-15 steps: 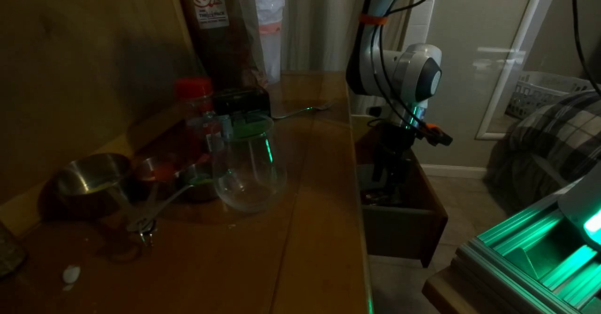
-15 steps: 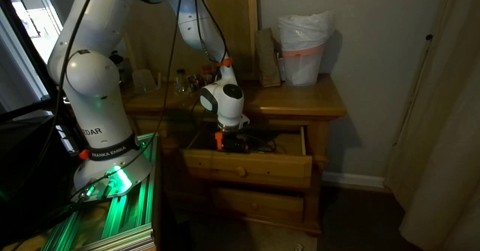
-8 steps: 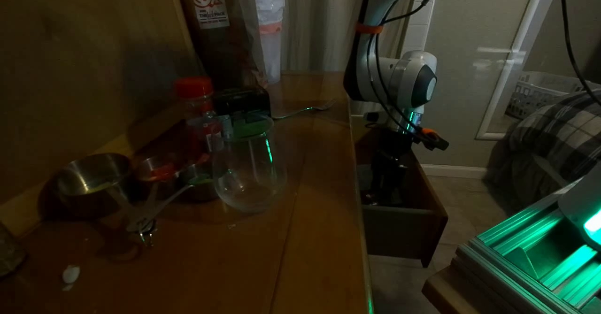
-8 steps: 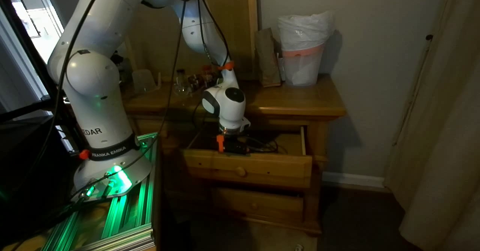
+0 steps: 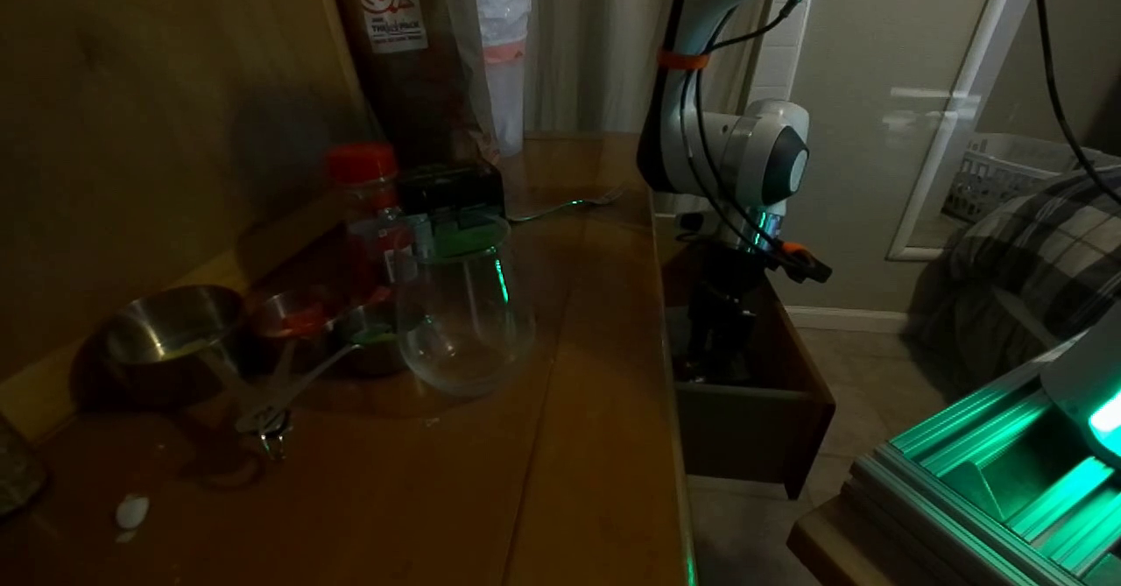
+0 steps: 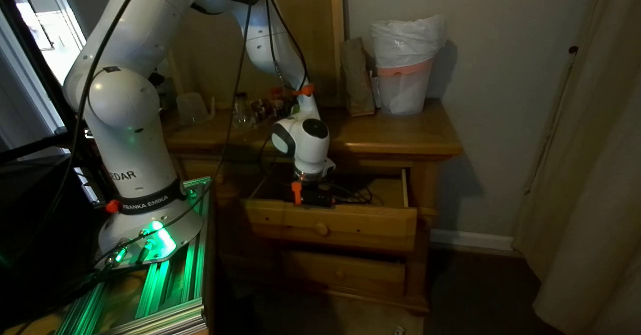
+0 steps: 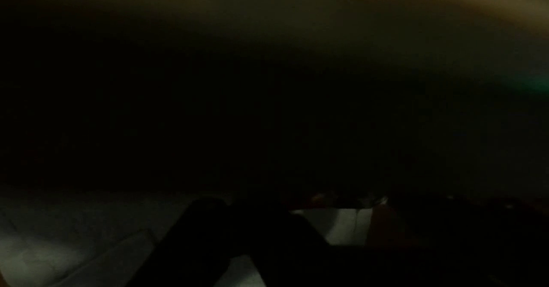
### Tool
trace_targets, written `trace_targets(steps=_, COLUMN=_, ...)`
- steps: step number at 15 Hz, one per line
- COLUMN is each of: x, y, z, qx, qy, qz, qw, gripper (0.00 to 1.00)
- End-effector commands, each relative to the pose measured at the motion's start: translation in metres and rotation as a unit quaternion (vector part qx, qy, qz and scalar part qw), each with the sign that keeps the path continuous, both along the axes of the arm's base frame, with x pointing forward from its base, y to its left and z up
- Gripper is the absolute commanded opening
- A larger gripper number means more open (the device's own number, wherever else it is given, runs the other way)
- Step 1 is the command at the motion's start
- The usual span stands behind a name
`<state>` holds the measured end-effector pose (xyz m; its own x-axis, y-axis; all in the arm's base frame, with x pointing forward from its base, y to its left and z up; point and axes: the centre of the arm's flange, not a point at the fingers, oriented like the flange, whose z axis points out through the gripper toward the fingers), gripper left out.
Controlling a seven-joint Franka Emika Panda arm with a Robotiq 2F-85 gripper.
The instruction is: Open the topmost drawer on the right and remove the white packet from the drawer then close the drawer.
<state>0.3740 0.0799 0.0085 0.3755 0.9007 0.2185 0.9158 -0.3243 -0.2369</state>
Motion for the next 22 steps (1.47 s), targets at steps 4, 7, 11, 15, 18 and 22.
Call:
trace_targets(steps=4, x=0.002, y=-0.004, z=-0.007, qx=0.01, qy=0.0, qz=0.006, qw=0.9999, gripper=0.16)
trace_targets(steps=7, x=0.003, y=-0.006, z=-0.002, qx=0.011, qy=-0.002, qz=0.004, qw=0.9999, gripper=0.01)
trace_targets(steps=11, x=0.007, y=-0.009, z=0.016, qx=0.005, qy=-0.011, qz=0.001, qw=0.9999, gripper=0.0)
trace_targets(steps=15, x=0.01, y=-0.02, z=0.051, qx=0.006, qy=-0.03, qz=-0.011, qw=0.9995, gripper=0.0)
trace_targets(steps=18, x=0.01, y=-0.027, z=0.09, qx=0.001, qy=-0.057, qz=-0.024, qw=0.9981, gripper=0.0)
trace_targets(steps=22, x=0.009, y=-0.031, z=0.145, qx=-0.003, qy=-0.105, qz=-0.037, qw=0.9937, gripper=0.0)
